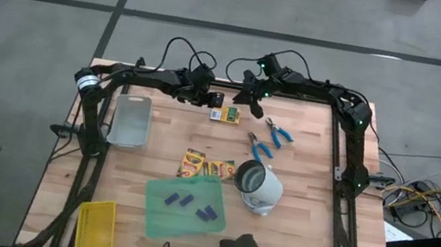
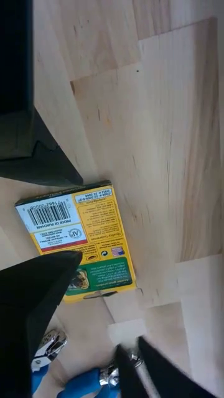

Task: Pick & Place School Supplies
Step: Put the yellow crayon box into the gray bin

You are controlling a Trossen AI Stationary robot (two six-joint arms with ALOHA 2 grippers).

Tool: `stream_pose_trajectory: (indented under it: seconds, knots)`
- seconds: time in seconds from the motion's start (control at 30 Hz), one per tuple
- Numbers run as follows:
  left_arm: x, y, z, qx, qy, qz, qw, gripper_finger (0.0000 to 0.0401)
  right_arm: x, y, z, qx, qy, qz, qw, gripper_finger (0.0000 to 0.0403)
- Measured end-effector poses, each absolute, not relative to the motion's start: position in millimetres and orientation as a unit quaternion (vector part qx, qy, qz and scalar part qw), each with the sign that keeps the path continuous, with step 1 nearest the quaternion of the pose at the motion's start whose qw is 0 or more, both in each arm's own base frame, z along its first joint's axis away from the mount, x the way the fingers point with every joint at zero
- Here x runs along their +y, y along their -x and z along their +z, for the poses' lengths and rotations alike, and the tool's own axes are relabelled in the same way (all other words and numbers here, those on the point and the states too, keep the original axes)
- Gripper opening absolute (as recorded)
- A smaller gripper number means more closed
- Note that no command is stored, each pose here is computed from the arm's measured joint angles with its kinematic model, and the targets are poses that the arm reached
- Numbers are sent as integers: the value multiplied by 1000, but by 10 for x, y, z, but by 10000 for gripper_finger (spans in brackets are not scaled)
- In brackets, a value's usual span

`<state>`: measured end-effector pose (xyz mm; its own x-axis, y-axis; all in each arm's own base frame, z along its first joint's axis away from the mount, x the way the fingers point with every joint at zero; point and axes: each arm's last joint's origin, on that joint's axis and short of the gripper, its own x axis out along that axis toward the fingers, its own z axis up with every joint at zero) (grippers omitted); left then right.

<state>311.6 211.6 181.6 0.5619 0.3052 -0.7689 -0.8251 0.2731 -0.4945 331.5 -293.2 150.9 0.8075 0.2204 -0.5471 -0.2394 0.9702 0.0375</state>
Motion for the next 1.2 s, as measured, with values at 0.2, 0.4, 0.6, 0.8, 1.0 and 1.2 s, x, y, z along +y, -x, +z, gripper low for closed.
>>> stream_pose_trajectory:
  seconds: [0.2,0.4,0.6,0.8,1.0,1.2]
  knots:
    - [2112,-3119,1816,277,470,377,748,183,-2835,-3331,1450,344,-45,90,934,57]
    - [2112,-3119,1815,276,471,378,748,183,-2751,-3320,1380,408,-169,12,897,57]
    - [2113,-3118,1816,271,479,383,742,183,-2615,-3430,1346,439,-141,-22,887,57]
    - [2112,-3119,1816,271,479,383,742,183,-2564,-3482,1351,426,-169,-20,888,57]
    - [2110,-3120,1816,271,479,383,742,183,-2600,-3500,1311,413,-230,-58,879,57]
    - [2098,-3117,1808,279,475,381,742,183,-2599,-3521,1304,399,-282,-84,868,57]
